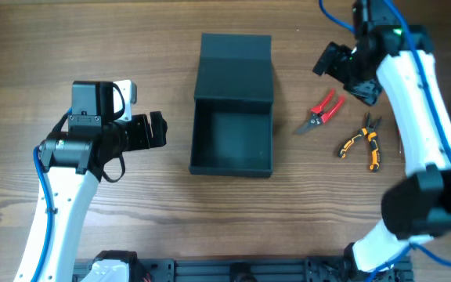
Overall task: Pack container
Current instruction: 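Move the right gripper over the red-handled snips and lower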
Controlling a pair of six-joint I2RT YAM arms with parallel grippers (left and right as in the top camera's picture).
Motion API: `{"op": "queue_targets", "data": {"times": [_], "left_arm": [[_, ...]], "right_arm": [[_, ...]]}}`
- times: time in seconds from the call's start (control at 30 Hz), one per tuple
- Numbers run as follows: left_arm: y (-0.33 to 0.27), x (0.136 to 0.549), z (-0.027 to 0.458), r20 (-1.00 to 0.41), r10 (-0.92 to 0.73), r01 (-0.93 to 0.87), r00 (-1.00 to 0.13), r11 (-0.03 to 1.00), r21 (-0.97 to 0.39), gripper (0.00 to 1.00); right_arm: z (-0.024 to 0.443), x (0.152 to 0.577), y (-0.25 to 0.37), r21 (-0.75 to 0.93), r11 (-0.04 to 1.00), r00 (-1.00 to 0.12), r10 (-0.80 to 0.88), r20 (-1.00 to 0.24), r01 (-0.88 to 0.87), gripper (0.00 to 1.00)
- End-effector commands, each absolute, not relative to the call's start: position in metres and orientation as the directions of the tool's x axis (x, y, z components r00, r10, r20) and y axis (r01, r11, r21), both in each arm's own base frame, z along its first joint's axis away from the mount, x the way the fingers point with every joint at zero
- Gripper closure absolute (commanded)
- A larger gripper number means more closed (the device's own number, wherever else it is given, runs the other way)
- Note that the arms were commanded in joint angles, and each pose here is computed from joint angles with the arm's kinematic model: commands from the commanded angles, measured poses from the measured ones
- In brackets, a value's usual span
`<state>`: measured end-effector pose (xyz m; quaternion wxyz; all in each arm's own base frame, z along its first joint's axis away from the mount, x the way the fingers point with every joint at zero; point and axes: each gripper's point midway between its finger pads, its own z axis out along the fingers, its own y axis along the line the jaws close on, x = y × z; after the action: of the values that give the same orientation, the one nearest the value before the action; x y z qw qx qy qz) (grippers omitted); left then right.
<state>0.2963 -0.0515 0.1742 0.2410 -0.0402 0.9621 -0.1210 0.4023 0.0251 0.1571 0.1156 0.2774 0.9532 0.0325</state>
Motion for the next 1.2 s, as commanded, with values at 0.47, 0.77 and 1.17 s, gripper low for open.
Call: {"op": "queue_targets", "data": {"times": [0.47, 0.77, 1.17], "left_arm": [[-0.049, 0.301, 0.183, -0.479, -0.124, -0.003, -0.869, 0.97, -0.245, 0.0], [-0.049, 0.301, 0.183, -0.479, -0.124, -0.003, -0.869, 0.97, -0.245, 0.0], [-0.049, 0.301, 0.183, -0.48, -0.124, -0.003, -0.869, 0.97, -0.245, 0.0]], "right_arm": [[0.07, 0.443, 0.021, 0.055, 0.846, -0.831, 0.531, -0.162, 0.53, 0.0], [0.034, 0.454, 0.024, 0.05, 0.847, -0.836, 0.531, -0.137, 0.53, 0.0], [-0.001, 0.451, 0.032, 0.053, 0.864, -0.862, 0.503, -0.063, 0.501, 0.0]]}}
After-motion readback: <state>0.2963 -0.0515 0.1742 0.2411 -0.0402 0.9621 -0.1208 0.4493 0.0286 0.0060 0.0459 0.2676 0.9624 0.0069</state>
